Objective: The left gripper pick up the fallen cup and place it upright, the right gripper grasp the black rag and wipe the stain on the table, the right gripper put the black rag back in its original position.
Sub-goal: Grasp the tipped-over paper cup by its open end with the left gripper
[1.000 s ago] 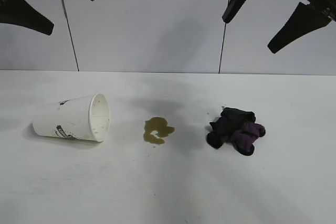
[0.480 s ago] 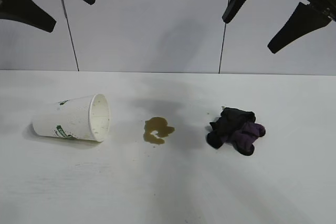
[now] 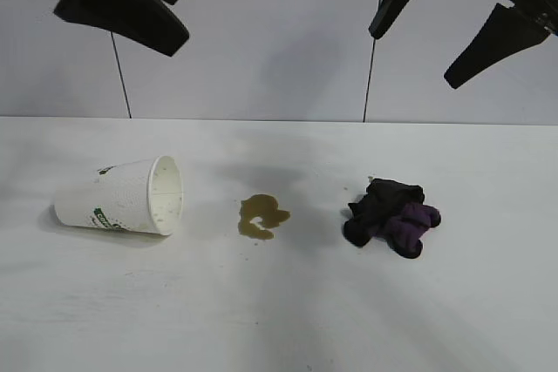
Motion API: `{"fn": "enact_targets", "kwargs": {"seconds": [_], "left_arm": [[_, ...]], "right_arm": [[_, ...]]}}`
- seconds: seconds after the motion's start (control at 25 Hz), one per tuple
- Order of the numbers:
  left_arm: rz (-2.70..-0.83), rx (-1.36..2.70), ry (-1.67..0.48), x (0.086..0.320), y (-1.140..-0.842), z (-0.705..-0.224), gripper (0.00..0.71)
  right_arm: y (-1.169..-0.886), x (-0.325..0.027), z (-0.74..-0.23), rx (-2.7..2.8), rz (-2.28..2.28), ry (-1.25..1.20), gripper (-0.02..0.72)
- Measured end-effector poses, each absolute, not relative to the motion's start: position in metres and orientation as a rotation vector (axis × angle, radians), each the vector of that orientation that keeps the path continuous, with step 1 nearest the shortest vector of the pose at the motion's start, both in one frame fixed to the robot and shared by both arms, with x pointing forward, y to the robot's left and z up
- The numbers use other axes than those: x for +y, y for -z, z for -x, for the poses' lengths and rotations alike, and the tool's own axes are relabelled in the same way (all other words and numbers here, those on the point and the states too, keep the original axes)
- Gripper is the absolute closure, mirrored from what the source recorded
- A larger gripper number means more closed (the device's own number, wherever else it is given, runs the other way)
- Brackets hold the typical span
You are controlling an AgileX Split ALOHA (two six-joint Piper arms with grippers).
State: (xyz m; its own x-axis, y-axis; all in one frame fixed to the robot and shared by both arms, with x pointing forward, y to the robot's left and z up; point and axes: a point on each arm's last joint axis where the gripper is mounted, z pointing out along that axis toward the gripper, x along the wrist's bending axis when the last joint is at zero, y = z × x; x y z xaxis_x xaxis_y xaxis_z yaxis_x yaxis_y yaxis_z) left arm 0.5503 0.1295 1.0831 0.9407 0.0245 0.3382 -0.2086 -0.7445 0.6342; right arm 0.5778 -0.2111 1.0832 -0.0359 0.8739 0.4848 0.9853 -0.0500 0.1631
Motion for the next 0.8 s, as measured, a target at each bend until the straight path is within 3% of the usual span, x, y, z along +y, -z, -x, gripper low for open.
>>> {"fn": "enact_targets", "kwargs": {"seconds": [0.24,0.52,0.8], "left_arm": [[-2.618,-0.278,-0.515,0.109,-1.048,-0.556,0.015],[-2.933,-0.250,-0.508,0.119,-0.998,-0.577,0.015],[-3.021,-0.250,-0.494,0.120,-0.971,-0.587,0.015]], "right_arm": [[-1.083,-0.211,-0.578,-1.990,2.001,0.696,0.156],[-1.083,-0.211,-0.578,-2.006,1.989,0.699,0.156],[-1.083,-0.211,-0.578,-2.006,1.989,0.699,0.156]]}}
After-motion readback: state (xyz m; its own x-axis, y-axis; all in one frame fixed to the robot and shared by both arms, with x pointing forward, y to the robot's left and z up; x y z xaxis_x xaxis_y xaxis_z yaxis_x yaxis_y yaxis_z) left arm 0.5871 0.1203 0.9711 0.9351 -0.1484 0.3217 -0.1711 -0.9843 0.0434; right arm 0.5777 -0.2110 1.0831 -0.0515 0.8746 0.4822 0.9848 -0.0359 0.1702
